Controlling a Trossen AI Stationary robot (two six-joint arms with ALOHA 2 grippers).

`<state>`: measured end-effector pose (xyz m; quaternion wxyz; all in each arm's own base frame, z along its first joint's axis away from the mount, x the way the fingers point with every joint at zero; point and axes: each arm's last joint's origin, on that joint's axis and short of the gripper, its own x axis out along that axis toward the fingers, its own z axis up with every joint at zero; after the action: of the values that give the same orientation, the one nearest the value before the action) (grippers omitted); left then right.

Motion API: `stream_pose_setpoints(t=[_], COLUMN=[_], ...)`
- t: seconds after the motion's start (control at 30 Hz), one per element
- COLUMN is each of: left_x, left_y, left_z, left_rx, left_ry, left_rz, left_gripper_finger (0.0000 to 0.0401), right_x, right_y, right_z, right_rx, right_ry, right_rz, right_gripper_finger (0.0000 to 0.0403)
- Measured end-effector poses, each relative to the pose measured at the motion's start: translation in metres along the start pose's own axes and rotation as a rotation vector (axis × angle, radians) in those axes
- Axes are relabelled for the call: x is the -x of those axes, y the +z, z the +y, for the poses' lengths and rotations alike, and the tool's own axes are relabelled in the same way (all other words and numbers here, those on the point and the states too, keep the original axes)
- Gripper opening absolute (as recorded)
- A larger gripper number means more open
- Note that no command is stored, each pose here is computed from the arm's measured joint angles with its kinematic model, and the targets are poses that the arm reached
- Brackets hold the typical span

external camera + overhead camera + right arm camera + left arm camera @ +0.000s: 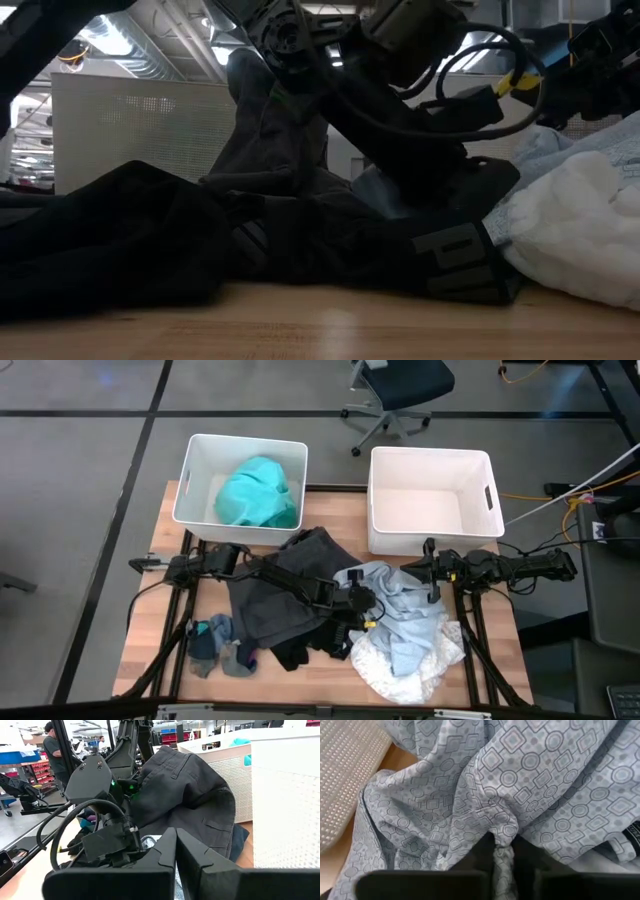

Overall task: Sort clothes
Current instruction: Put the blue shirt into the left white laundry bin

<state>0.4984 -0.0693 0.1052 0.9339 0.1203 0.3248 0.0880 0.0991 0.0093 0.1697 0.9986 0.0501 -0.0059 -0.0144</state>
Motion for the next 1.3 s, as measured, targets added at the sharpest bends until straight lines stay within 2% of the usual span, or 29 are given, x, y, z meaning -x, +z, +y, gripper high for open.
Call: stream_pose_setpoints(t=[0.07,0.2,0.5,0.93,1.3], left_x=[0.000,0.001,0.020,0.090,0.149], left_y=[0.000,0.000,0.012,0.069,0.106], left_z=[0.000,-0.002,-0.014,-0.020,-0.004], left_rx=[0.016,0.041,-0.002,-0.067,-0.114], left_ry=[0.000,0.029,0.064,0.035,0.042], left_rz=[0.001,0.003,-0.021,-0.195,-0.307], left_gripper_finger=[0.0012,0.0018,0.0011,0.0016,0.0015], right_x=[0.000,0.000,0.000,0.000,0.000], right_y=[0.000,0.000,0.000,0.000,0.000], right_z=[0.000,0.000,0.000,0.000,0.000], right_rx=[0.000,0.000,0.000,0.000,0.000], right_ry=[0.001,0.002,0.006,0.006,0.006], right_rz=[0.000,0.000,0.002,0.002,0.002], right_gripper_finger=[0.0014,0.0014,0.0014,0.0014,0.0014])
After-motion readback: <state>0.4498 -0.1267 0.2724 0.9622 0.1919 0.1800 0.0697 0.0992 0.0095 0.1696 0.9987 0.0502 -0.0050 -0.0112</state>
